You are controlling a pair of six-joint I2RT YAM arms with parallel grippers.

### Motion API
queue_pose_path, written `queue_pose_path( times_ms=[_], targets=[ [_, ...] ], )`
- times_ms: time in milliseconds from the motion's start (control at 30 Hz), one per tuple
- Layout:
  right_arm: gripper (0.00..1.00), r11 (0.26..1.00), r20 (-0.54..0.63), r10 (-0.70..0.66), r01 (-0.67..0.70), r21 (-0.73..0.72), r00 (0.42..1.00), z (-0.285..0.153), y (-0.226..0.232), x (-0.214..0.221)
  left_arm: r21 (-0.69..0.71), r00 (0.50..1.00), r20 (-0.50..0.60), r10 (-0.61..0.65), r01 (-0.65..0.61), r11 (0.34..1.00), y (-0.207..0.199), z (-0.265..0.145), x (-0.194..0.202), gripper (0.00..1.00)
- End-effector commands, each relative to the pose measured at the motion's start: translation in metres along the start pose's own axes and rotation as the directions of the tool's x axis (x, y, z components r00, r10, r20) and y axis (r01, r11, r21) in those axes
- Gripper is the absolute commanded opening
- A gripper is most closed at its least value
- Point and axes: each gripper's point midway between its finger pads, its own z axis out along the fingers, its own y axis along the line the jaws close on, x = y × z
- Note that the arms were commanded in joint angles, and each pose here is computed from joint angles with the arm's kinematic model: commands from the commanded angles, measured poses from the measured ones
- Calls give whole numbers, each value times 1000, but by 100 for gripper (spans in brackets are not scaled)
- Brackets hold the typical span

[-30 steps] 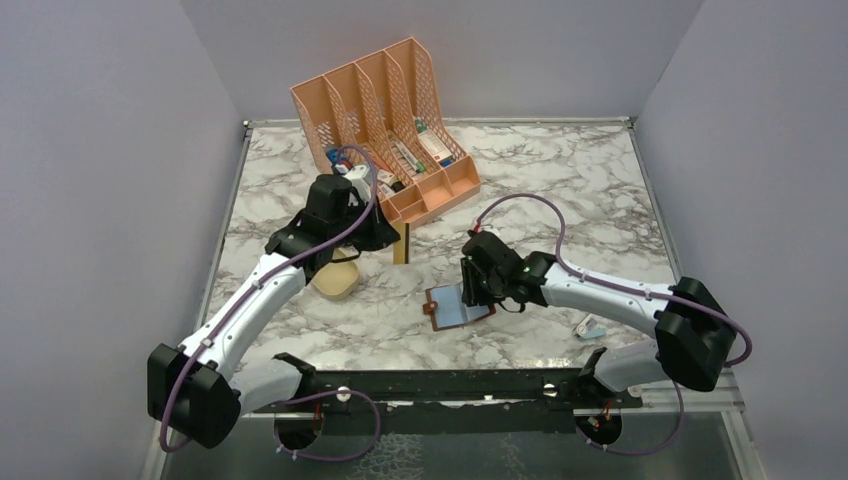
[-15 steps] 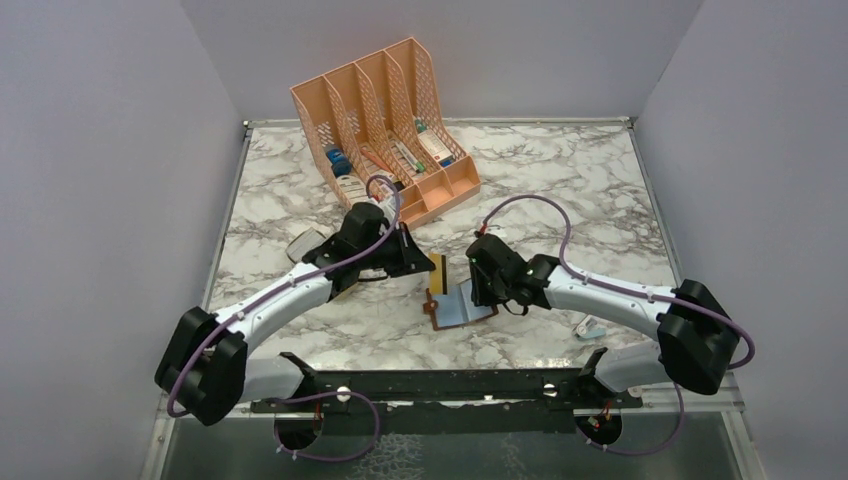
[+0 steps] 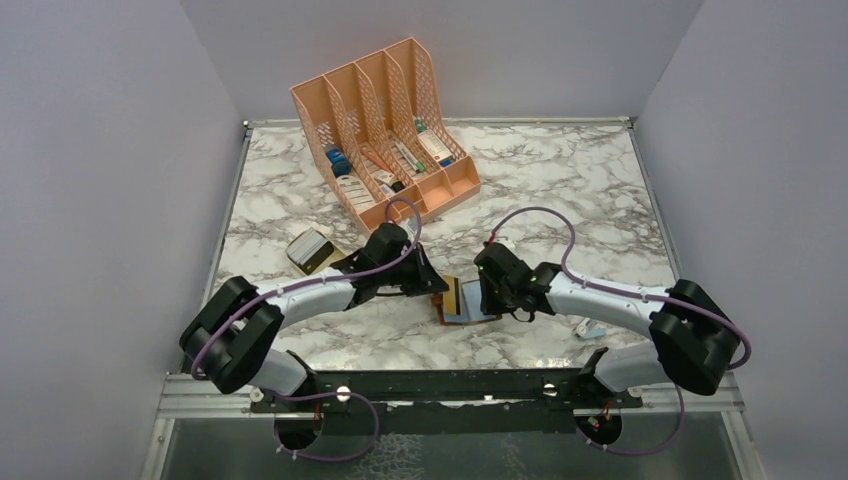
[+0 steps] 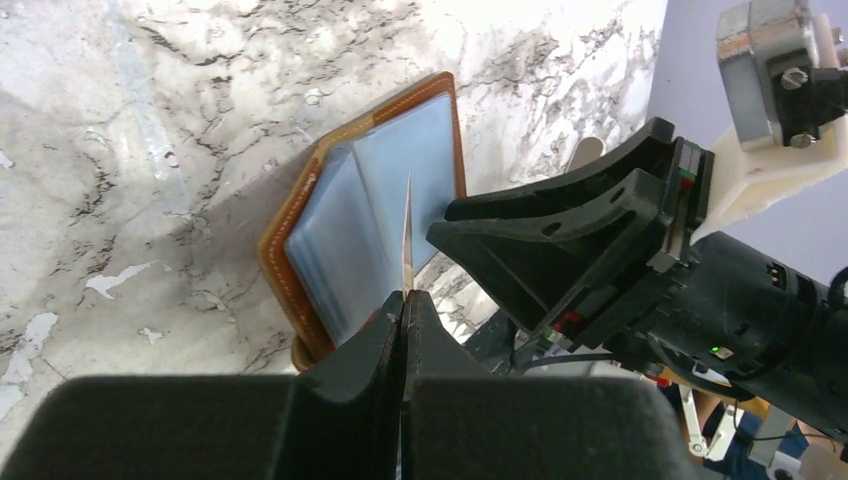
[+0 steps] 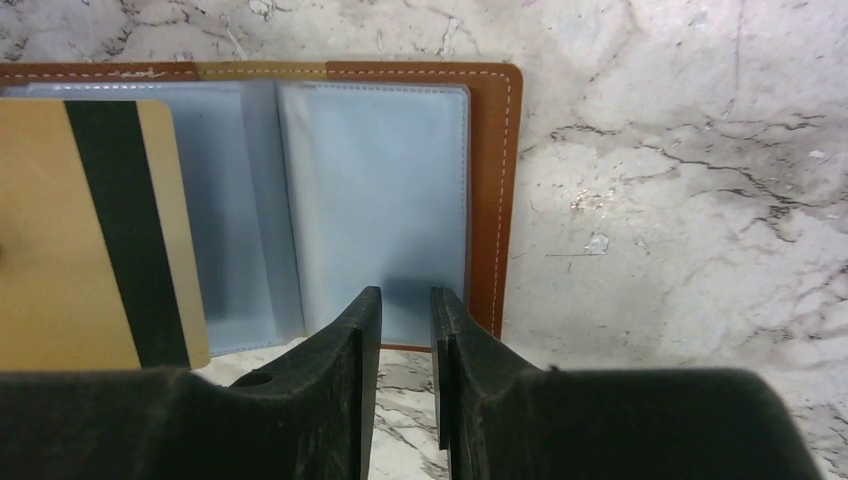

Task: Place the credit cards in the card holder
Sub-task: Insert the credit card into the card holder.

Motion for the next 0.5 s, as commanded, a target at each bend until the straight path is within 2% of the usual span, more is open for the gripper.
queue_pose_path(
  times_ms=[0, 300, 400, 467],
  targets=[
    [24, 995, 8, 45, -44, -88, 999, -1, 15, 0, -20, 999, 37, -8, 9, 1000, 13, 9, -1, 0],
    [22, 974, -58, 112, -122, -191, 992, -3, 24, 26, -253, 998, 44, 40, -28, 967, 66, 9, 0, 0],
    [22, 974, -51, 122, -129, -188, 991, -5, 22, 27, -267, 999, 30, 38, -28, 963, 69, 12, 2, 0],
    [22, 979, -35, 116, -121, -165, 993, -5, 18, 24, -224, 1000, 15, 24, -20, 974, 60, 15, 4, 0]
  ],
)
